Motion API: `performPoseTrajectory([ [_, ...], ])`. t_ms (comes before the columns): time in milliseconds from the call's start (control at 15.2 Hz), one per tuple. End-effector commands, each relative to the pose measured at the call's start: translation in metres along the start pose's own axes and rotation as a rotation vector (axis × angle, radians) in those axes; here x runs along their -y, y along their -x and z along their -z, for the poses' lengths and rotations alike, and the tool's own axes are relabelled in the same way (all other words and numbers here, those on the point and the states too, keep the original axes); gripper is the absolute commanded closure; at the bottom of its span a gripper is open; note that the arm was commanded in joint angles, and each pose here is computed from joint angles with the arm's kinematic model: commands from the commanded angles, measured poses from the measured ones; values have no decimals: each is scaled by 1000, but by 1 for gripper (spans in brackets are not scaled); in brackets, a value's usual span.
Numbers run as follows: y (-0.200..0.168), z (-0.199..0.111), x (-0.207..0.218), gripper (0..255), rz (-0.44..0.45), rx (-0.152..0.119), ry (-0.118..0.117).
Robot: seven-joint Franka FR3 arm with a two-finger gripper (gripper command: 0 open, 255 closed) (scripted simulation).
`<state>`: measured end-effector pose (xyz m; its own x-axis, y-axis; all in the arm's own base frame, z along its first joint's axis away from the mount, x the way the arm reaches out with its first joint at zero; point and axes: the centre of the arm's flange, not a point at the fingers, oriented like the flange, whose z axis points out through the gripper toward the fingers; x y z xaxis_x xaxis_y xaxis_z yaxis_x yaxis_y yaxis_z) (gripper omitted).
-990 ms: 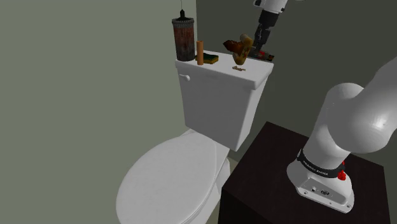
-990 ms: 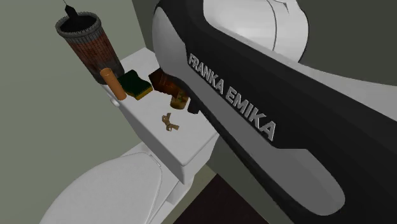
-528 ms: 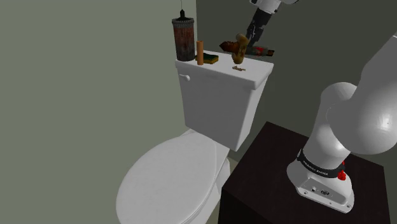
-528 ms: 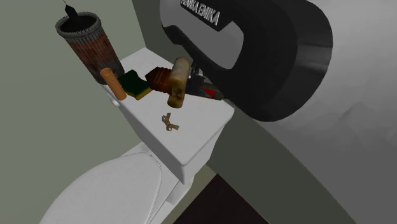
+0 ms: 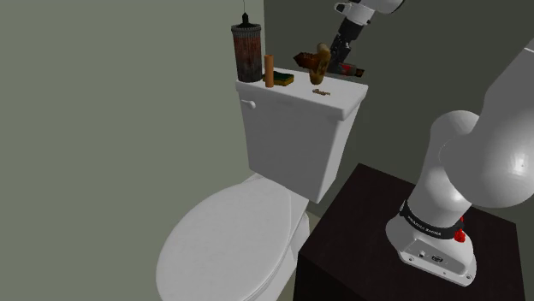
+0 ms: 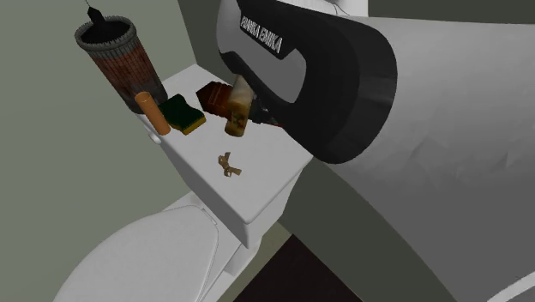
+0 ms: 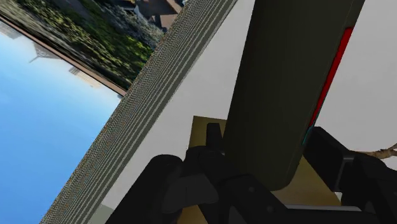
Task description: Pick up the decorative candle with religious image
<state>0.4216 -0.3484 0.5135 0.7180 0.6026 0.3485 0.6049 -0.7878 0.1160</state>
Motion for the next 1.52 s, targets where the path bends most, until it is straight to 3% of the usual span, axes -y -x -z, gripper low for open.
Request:
performPoseTrajectory([
  [0,12,-9,8,255,-27,9,-104],
  [264,8,0,0,255,-27,8,-101],
  [462,14,-12,11,255,-28,9,-104],
  [1452,-14,62,2,255,-28,9,-104],
])
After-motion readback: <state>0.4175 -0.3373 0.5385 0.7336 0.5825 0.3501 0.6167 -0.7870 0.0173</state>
